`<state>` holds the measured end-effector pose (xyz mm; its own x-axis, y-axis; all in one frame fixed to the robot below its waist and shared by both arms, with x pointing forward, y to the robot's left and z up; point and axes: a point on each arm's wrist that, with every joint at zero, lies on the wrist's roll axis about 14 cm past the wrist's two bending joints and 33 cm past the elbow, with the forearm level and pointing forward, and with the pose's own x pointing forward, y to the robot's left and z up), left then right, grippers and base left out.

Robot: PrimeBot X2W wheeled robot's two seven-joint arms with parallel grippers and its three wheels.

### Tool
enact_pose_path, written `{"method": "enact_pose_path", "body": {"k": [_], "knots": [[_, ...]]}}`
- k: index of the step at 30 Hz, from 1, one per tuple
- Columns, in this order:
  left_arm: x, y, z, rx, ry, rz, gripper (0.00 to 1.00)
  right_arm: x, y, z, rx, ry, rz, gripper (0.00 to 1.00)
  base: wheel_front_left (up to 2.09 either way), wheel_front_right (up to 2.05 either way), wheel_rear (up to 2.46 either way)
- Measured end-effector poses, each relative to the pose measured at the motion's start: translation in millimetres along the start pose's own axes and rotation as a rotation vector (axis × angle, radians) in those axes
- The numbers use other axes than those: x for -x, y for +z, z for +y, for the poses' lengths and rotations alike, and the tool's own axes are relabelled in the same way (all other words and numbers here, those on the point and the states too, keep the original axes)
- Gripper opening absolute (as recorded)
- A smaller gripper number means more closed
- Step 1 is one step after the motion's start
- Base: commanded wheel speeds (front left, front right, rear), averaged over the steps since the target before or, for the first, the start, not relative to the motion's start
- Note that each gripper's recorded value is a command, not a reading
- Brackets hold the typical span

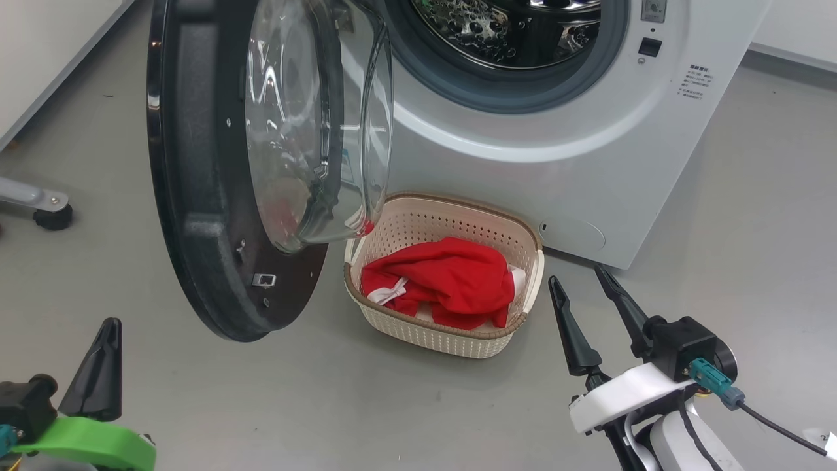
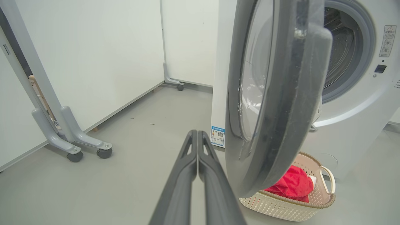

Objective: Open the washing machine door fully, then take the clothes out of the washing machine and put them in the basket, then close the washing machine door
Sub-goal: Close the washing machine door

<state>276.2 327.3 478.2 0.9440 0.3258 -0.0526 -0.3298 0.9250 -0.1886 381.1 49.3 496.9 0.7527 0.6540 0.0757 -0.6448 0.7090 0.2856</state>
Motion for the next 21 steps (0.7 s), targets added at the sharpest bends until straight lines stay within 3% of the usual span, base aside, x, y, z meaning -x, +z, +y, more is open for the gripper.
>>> {"method": "enact_pose_path", "body": {"k": [6,15,18,21], "knots": [[-5,6,1,-0.027,-0.018,-0.007,0.0,0,-2,-1,-0.004,-0.003,0.004,1.0,0.0,0.0,0.0],[-39,72,-2,0.069,-0.05,-0.155,0.0,1,-4,-3,-0.007,-0.009,0.008,1.0,0.0,0.0,0.0],[-48,90,2,0.174,-0.041,-0.182,0.0,1,-4,-4,-0.008,-0.012,0.009,1.0,0.0,0.0,0.0],[-59,105,9,0.391,-0.026,-0.195,0.0,2,-5,-3,-0.008,-0.011,0.012,1.0,0.0,0.0,0.0]]}}
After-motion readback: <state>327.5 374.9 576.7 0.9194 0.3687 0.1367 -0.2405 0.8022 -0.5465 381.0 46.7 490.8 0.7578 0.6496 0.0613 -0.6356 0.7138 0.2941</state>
